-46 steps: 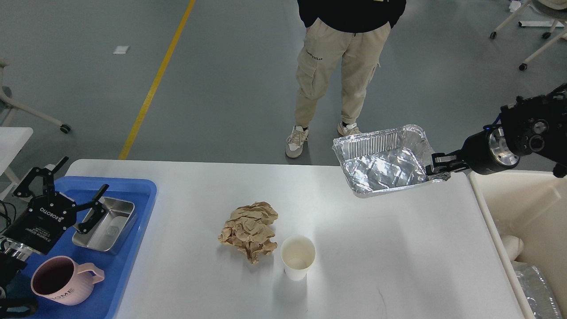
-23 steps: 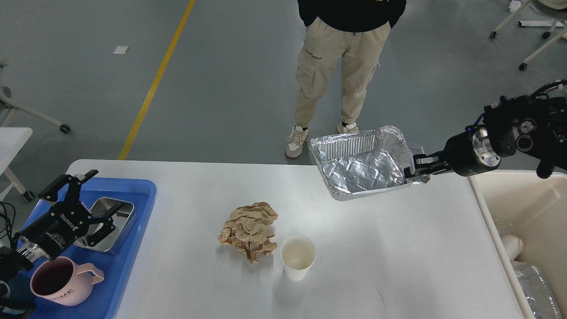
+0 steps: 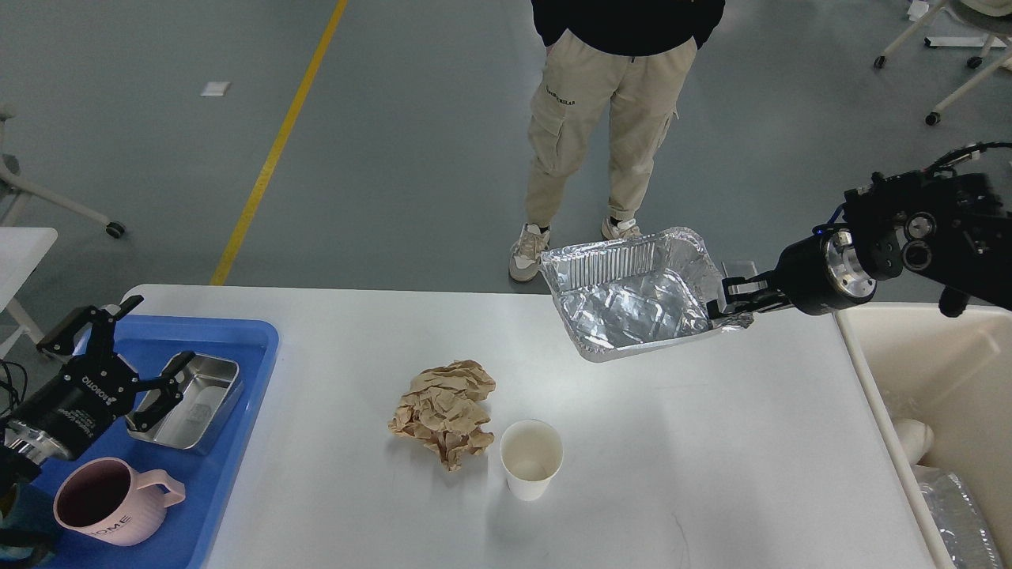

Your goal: Tidy desktop

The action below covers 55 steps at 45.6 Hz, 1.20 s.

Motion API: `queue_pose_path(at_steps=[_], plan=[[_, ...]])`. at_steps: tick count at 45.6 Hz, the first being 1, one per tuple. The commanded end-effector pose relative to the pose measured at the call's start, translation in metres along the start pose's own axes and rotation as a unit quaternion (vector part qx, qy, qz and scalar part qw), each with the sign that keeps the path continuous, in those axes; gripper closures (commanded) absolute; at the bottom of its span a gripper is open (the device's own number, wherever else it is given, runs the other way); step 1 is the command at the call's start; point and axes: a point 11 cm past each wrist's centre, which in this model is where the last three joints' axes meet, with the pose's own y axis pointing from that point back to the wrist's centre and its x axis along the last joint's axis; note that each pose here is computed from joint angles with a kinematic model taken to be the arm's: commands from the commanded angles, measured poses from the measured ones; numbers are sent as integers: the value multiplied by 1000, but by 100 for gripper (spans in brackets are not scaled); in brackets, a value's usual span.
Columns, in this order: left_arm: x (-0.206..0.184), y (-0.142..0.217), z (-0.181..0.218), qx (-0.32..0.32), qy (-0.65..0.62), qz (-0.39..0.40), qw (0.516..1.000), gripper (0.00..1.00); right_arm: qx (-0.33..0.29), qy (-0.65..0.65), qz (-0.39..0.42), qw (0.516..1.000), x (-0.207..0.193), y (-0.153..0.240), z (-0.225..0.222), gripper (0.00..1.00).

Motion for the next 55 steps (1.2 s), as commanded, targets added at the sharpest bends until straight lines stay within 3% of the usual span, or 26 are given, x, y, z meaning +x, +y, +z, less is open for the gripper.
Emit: queue_pose_path(at_steps=[1, 8, 15, 27, 33, 40, 46, 55], plan=[[6, 10, 7, 43, -44, -3, 998, 3, -1, -1, 1, 1000, 0, 0, 1, 100], [13, 21, 37, 52, -96, 9, 994, 3, 0, -1, 3, 1000, 1, 1, 1, 100], [14, 40, 98, 69, -171, 11, 983, 3, 4, 1, 6, 1000, 3, 1, -2, 100], [33, 89, 164, 185, -296, 75, 934, 3, 9, 1, 12, 1000, 6, 4, -5, 100], [19, 80, 204, 176, -363, 93, 910, 3, 16, 3, 16, 1000, 9, 2, -9, 100], [2, 56, 190, 185, -401, 133, 887, 3, 27, 6, 26, 999, 15, 4, -17, 100], [-31, 37, 161, 193, -419, 99, 882, 3, 33, 8, 30, 999, 18, 6, -22, 100], [-54, 57, 160, 239, -457, 63, 854, 3, 36, 7, 34, 999, 19, 9, -22, 100]])
